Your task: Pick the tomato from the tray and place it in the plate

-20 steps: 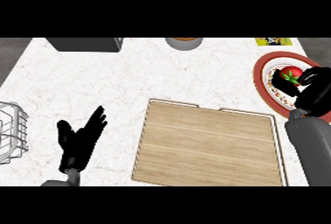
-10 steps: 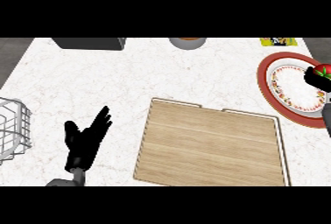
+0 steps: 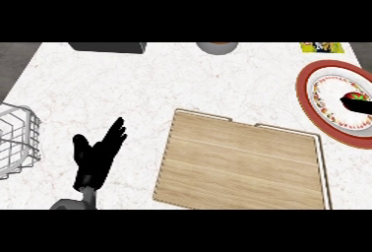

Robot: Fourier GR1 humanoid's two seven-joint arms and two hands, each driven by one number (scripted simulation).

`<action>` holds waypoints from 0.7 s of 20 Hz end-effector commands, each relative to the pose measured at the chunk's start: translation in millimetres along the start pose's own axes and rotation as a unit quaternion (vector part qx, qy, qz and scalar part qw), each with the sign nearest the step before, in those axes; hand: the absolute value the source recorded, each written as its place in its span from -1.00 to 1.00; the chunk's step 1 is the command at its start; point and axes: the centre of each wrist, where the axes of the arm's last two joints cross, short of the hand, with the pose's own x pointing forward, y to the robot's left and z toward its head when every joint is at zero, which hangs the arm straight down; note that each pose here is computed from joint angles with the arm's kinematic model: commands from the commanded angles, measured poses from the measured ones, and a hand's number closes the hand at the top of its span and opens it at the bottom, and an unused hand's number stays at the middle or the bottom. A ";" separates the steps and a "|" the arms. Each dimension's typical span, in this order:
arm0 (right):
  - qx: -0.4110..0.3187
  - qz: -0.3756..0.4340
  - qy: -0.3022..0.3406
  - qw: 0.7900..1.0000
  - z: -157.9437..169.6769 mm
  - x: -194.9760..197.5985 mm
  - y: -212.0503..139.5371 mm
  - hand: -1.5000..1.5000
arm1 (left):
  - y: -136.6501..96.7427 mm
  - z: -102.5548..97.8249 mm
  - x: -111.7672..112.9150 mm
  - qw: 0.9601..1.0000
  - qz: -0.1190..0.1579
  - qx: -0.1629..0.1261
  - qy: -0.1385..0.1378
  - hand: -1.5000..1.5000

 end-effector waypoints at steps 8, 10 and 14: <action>-0.057 -0.197 -0.053 0.977 -7.8 -8.9 -12.2 -1.00 | -1.9 2.9 -3.6 1.000 0.000 0.009 0.003 0.00; -0.061 -0.217 -0.037 0.973 -0.9 -21.6 -5.8 -1.00 | -4.1 2.4 -4.5 1.000 0.005 0.003 0.004 0.00; -0.032 -0.260 -0.026 0.965 -7.6 -54.2 -30.6 -1.00 | 13.6 1.5 -11.6 1.000 0.006 0.010 0.003 0.00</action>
